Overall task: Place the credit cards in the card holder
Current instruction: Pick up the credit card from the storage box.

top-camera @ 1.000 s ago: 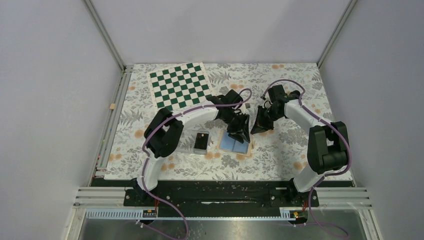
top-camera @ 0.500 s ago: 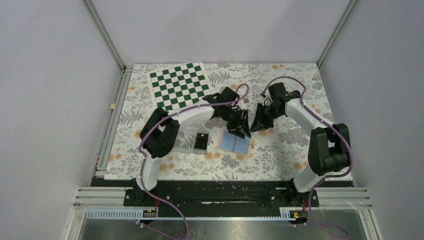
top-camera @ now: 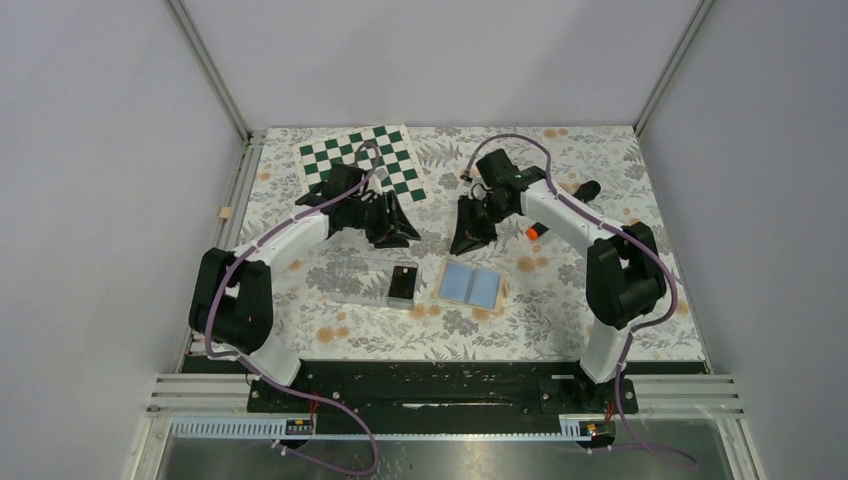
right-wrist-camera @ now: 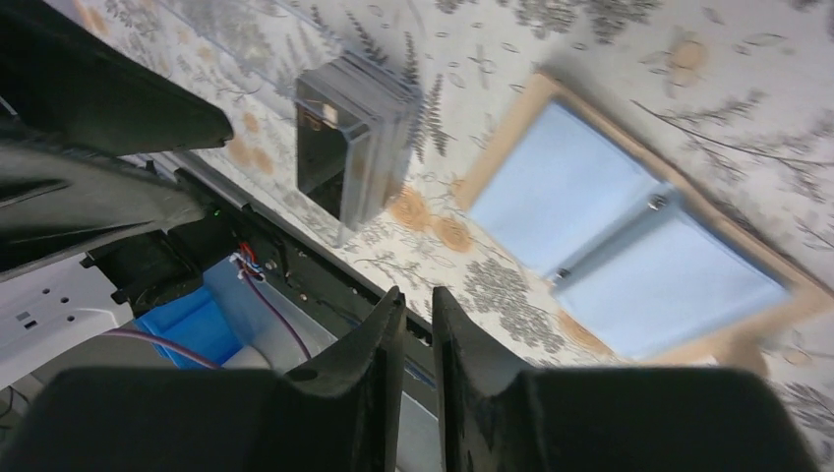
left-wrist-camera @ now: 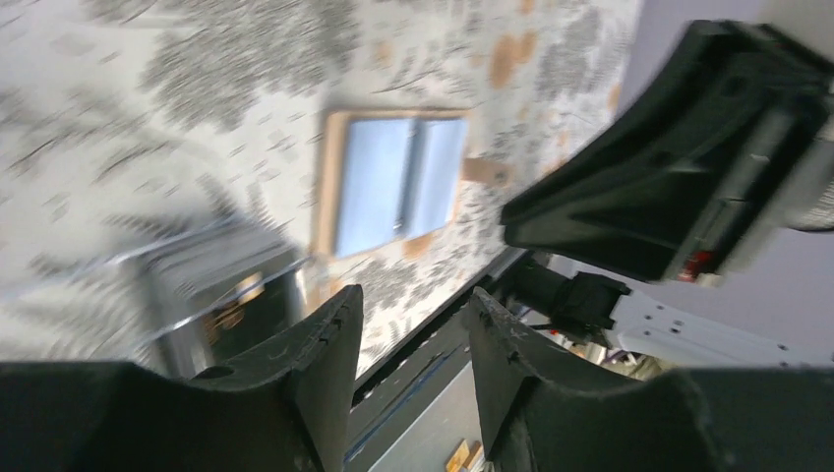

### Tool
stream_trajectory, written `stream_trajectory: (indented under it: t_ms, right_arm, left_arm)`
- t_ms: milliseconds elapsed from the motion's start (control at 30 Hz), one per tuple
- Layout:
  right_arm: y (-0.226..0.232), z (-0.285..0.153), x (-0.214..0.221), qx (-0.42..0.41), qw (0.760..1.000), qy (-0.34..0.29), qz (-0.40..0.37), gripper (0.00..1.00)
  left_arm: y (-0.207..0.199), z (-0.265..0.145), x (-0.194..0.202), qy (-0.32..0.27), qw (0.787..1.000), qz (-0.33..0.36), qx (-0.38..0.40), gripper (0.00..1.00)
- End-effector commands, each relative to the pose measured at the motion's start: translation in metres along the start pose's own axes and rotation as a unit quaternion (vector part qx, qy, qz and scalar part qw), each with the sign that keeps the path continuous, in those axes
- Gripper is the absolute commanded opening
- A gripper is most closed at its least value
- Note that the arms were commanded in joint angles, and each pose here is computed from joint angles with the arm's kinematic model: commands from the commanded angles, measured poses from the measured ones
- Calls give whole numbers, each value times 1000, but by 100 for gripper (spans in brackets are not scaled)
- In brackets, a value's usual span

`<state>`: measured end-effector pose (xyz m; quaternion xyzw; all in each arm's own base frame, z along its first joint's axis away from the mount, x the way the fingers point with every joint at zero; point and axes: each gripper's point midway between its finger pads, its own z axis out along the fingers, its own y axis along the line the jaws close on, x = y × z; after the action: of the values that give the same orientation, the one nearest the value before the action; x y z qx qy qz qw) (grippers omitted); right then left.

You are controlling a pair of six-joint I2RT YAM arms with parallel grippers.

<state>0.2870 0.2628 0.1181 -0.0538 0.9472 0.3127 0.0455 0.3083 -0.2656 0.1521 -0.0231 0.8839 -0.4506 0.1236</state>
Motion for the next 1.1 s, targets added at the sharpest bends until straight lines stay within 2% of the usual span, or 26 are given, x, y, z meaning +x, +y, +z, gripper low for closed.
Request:
stream_trajectory:
  t_ms: [0,100,300,467,733,900,1067]
  right_arm:
    - [39,7,-1,-38,999,16,1,24]
    - [50,20,4,-56,998,31,11,25]
    - [67,43,25,-79,995,67,17,29]
    - [74,57,33,-79,993,87,18,31]
    - [61,71,38,-56,992,110,28,27]
    - [62,78,42,-63,989,128,31,26]
    - [67,82,43,-76,987,139,30,21]
  left_arm:
    - [36,-32,20,5,997,-1,-82,44]
    - [61,-39,35,25,990,-4,-138,44]
    - [87,-36,49,43,981,-8,-187,41]
    - [92,-24,52,62,976,9,-209,37]
    - [104,-13,54,72,966,19,-249,33]
    - [101,-11,51,70,966,25,-249,22]
    - [99,-7,52,76,966,31,-246,12]
